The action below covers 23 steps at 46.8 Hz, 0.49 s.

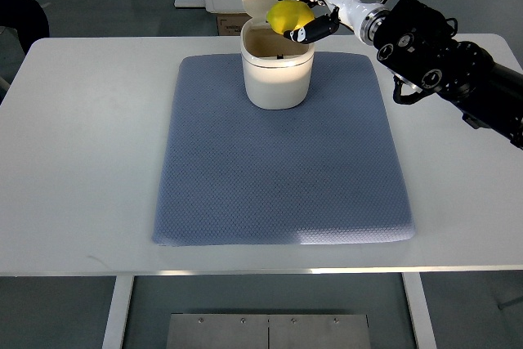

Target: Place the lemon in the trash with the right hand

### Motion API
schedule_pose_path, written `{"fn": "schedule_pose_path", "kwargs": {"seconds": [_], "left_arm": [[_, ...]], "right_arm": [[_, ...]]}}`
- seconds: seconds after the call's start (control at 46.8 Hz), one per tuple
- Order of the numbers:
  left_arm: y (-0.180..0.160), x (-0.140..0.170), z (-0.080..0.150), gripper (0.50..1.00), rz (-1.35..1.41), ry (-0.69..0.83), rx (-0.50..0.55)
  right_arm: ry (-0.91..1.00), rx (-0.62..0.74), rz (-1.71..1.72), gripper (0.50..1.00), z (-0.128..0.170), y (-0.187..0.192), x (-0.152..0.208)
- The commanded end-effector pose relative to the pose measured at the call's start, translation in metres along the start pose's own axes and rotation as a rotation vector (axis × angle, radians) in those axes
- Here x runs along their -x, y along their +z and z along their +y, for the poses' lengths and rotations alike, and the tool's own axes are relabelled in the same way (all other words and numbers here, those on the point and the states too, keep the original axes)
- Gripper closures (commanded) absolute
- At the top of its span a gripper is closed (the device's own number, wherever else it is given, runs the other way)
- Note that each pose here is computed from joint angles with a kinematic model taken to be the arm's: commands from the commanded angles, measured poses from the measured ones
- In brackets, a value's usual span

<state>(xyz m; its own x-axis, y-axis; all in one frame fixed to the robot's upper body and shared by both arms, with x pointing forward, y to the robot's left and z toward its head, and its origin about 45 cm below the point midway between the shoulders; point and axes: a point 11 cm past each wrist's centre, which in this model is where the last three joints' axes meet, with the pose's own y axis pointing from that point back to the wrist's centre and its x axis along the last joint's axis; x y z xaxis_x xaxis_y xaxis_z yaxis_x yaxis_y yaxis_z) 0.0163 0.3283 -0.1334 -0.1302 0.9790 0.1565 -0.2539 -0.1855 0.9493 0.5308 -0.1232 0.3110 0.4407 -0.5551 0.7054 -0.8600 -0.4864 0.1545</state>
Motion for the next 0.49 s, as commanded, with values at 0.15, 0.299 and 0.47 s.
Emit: {"fn": "schedule_pose_path", "kwargs": {"seconds": [0.15, 0.299, 0.47], "left_arm": [[0.000, 0.000, 0.000, 0.500, 0.000, 0.000, 0.000], [0.000, 0.000, 0.000, 0.500, 0.000, 0.000, 0.000], [0.000, 0.000, 0.000, 0.500, 0.000, 0.000, 0.000]], "right_arm": [[-0.007, -0.007, 0.001, 0.505, 0.000, -0.002, 0.002], [-0.010, -0.020, 0.003, 0.500, -0.001, -0.007, 0.001], [-0.047, -0.039, -0.004, 0.500, -0.001, -0.013, 0.013]]}}
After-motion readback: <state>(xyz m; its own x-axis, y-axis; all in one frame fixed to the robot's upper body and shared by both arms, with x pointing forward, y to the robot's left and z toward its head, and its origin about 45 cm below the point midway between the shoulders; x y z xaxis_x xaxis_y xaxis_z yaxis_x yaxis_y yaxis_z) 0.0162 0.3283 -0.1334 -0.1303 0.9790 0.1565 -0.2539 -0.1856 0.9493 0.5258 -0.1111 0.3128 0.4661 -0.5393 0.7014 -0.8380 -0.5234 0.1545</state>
